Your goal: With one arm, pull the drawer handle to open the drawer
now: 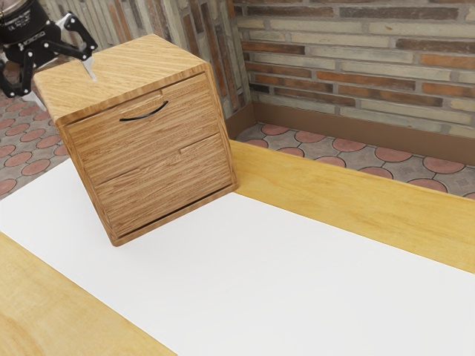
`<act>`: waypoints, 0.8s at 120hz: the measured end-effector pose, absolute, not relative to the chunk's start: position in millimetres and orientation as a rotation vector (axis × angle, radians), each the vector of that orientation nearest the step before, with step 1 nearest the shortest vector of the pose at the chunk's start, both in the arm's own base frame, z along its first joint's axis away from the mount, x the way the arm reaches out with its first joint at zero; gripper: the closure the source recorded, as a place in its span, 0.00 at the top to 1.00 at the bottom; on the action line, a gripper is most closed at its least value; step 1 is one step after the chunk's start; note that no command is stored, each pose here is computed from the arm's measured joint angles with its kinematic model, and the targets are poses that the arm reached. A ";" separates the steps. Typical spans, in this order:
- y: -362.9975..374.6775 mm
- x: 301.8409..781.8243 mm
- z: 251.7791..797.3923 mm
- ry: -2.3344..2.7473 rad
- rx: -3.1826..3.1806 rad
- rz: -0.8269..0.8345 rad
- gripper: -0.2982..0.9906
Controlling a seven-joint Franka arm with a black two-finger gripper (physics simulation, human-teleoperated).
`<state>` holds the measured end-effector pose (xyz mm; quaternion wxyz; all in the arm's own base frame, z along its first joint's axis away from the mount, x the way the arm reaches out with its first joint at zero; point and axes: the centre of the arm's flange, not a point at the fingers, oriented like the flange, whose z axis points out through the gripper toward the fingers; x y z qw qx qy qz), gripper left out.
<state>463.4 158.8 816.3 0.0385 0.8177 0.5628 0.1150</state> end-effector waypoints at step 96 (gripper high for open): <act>41.7 522.7 769.6 1.013 3.347 0.695 0.74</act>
